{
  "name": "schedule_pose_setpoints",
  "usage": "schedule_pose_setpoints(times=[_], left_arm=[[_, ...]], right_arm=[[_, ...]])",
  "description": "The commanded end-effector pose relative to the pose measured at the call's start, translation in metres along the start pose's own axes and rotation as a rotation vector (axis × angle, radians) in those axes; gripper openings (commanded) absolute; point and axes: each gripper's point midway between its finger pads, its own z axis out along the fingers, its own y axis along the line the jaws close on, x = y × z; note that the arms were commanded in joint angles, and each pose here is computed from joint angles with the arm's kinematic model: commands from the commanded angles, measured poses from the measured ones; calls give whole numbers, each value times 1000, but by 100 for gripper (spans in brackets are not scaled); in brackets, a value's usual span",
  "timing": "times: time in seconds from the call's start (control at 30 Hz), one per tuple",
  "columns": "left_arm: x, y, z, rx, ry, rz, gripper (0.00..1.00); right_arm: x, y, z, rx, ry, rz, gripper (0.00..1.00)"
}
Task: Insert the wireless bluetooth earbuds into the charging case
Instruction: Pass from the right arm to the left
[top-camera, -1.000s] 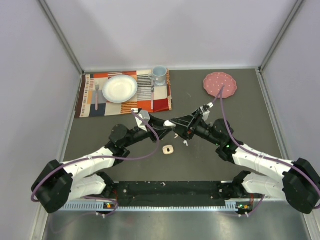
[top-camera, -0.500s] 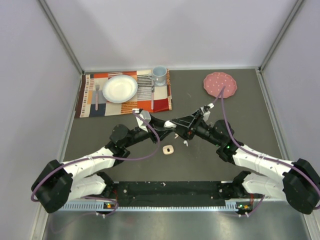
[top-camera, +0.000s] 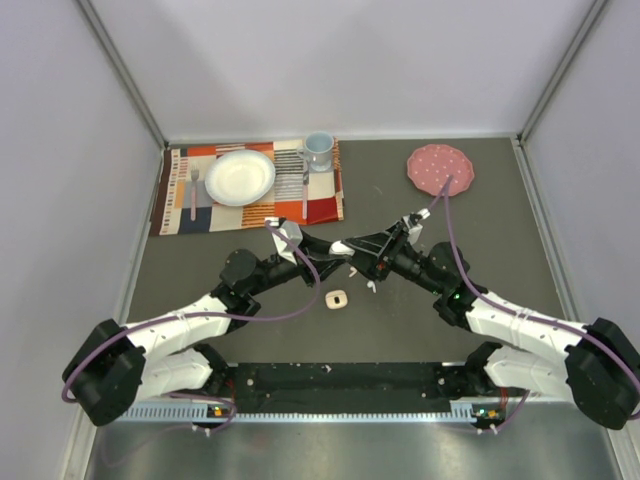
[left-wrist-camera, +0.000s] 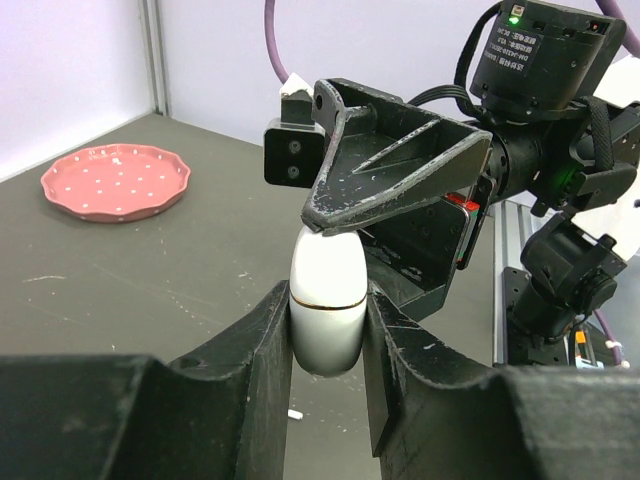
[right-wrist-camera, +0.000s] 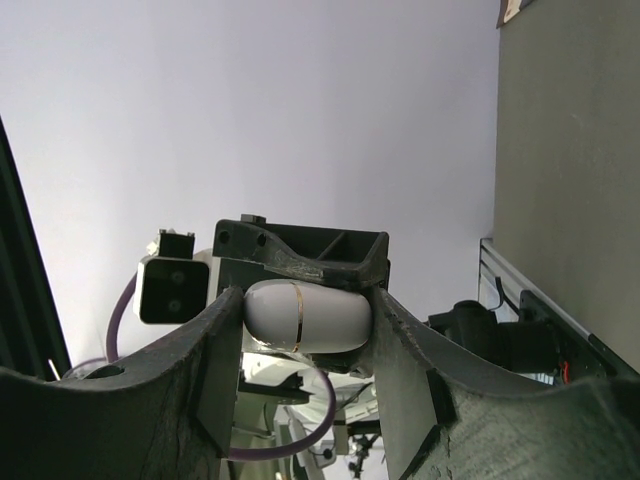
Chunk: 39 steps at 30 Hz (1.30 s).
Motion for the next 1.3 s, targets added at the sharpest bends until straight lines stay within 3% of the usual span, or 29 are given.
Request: schedule_pose_setpoints(times=[0.0,0.13,0.23,0.3,0.37,0.4,0.43,0.47,0.6,0.7,0.77,0.93,1.0,1.27], left_arm=[[-19,-3,5,12,-55,28,19],[-20,-4,6,15,-63,24,20],[-20,-3,6,12,-65,23,28],[-21,-4,6,17,-65,25,22],[-21,-3,6,14,-65,28,9],[-22,-3,6,12,-70,31,0],[-22,-2,6,6,-72,32,0],[-21,-1,5,1,-73,38,0],[-22,3,1,-25,-90,64,0],[-23,7,-3,-57,-94,79,0],[-21,10,-8,-82,-98,73,0],[-31,11,-29,-142,-167,79,0],[-39,7,-34,-137,-197,90,0],[-50,-28,-37,48,-277,147,0]], right_arm=[[8,27,-3,-100,26,-21,24],[8,20,-2,-74,28,-15,25],[7,17,-2,-59,24,-17,25],[7,16,-2,-55,22,-21,25],[7,15,-1,-50,22,-18,28],[7,16,-1,-53,23,-23,31],[7,15,-1,-51,25,-28,36],[8,14,-1,-48,29,-32,53],[8,10,-2,-27,29,-108,85],[3,5,-2,29,3,-240,98],[2,14,-8,34,-13,-349,99],[-17,22,-34,221,-43,-816,99],[-21,37,-43,213,-52,-974,99],[-13,30,-48,309,112,-1124,99]])
